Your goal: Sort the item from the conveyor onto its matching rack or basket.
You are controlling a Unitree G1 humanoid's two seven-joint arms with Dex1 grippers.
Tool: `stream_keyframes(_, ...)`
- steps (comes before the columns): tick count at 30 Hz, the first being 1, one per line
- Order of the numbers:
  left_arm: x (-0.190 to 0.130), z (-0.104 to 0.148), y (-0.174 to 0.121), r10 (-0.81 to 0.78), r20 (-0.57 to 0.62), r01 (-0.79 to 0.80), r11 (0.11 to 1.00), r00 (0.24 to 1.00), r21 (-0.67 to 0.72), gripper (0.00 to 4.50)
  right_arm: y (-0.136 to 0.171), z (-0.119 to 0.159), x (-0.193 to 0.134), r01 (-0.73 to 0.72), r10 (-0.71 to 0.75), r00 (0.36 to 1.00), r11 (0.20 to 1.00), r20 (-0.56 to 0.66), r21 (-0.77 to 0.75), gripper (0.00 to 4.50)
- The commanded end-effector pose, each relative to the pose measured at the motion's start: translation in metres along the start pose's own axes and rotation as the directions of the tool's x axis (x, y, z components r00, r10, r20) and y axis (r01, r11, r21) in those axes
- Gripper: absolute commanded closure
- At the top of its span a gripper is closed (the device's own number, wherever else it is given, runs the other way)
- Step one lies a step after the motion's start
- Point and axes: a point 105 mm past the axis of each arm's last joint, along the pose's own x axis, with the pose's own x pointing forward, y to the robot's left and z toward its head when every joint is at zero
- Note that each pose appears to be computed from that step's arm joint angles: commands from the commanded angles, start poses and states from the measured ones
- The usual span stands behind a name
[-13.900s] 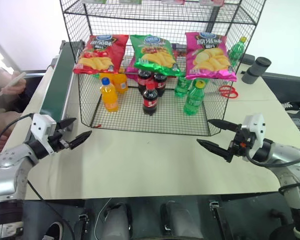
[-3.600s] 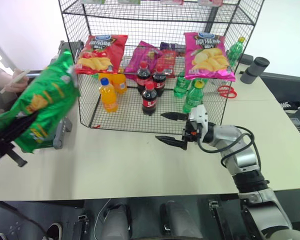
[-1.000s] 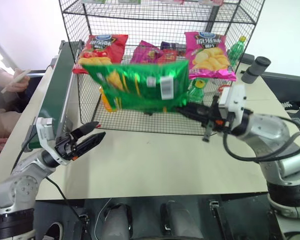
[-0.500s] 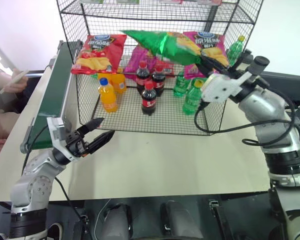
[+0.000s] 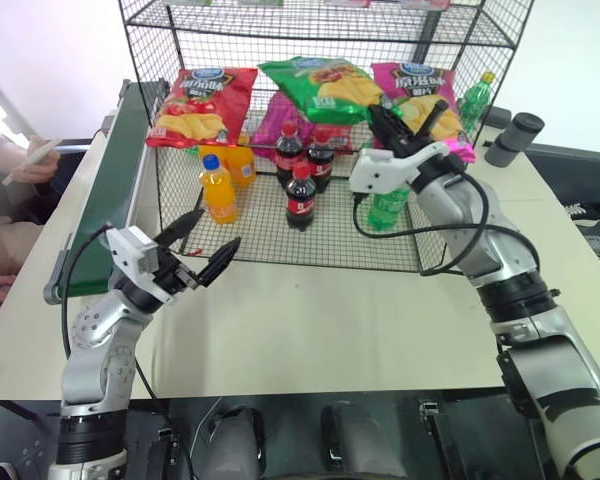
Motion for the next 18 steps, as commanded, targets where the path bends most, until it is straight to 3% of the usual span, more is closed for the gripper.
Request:
stream_keyframes(1, 0.005, 0.01, 0.0, 0.043, 0.048, -0.047, 0.995, 0.998, 0.086, 0.03, -0.013, -0.001, 0.007, 0.055, -0.055, 0.998, 0.998, -0.028, -0.004, 4.5)
stream_keyframes(8, 0.006, 0.006, -0.005, 0.07, 0.052, -0.075, 0.991, 0.996, 0.109, 0.03, -0.002, -0.003, 0.015, 0.037, -0.035, 0.997, 0.999, -0.069, 0.02, 4.5)
stream_keyframes(13, 0.006, 0.007, -0.005, 0.081, 0.059, -0.087, 0.99, 0.995, 0.107, 0.03, 0.002, 0.01, 0.022, 0.021, -0.019, 0.999, 0.996, -0.031, 0.083, 4.5)
stream_keyframes(16, 0.007, 0.008, -0.005, 0.085, 0.063, -0.091, 0.99, 0.994, 0.11, 0.0, 0.003, 0.016, 0.02, 0.013, -0.013, 1.0, 0.991, -0.007, 0.13, 3.47)
stream_keyframes(18, 0.008, 0.009, -0.005, 0.087, 0.067, -0.094, 0.99, 0.994, 0.103, 0.0, 0.002, 0.017, 0.02, 0.009, -0.01, 1.0, 0.991, 0.001, 0.134, 2.48)
